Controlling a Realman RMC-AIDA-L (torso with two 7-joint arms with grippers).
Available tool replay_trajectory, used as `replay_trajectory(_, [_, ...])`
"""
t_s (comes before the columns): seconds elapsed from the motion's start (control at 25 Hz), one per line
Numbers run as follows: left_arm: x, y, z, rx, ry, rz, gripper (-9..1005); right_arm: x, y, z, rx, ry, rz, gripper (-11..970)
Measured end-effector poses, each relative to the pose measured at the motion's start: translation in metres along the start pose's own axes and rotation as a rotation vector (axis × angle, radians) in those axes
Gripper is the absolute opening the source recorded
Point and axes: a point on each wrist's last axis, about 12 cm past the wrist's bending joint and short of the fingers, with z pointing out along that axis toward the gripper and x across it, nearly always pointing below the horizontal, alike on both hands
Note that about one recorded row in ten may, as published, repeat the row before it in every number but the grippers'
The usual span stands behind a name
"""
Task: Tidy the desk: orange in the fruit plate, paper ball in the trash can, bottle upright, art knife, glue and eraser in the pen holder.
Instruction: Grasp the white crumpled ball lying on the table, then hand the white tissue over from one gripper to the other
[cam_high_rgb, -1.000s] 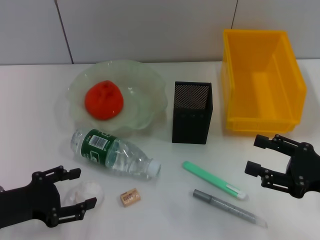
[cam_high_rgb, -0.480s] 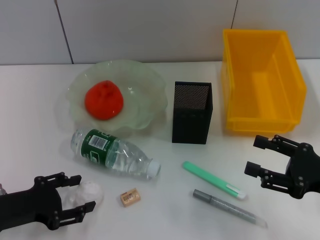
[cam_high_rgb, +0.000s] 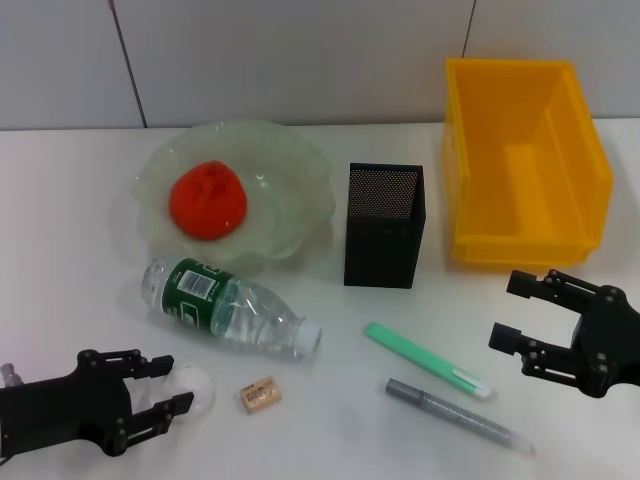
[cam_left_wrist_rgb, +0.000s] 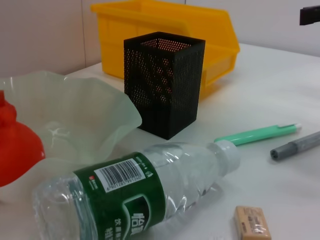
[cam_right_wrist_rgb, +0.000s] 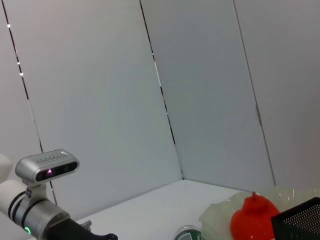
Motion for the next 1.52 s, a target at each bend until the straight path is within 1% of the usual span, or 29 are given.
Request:
replay_trajectory(0.2, [0.000,0.001,0.002,0.006,0.014,0.006,491,0.000,0.000,0.000,-0.002,-0.001,0.001,750])
replay_trajectory(0.6, [-0.002,0.002,0.006,0.016,0.022,0.009,483,0.000,0.001,-0.001,-0.005,-0.002,0.000,750])
replay_trajectory(1.0, [-0.003,0.000,0.003,0.033,0.017,0.010,401,-0.001,0.000,-0.001,-0.001,-0.008,0.000,749])
replay_trajectory(1.36, [-0.011,-0.001,-0.010,0.060,-0.064,0.008,383,-0.003,0.001,-0.002,-0.010,-0.021,-0.005,748])
replay_trajectory(1.52, [-0.020,-0.001,-0.017,0.081,-0.121,0.020,378,-0.004,0.003,-0.003,-0.023,-0.031,-0.004,748])
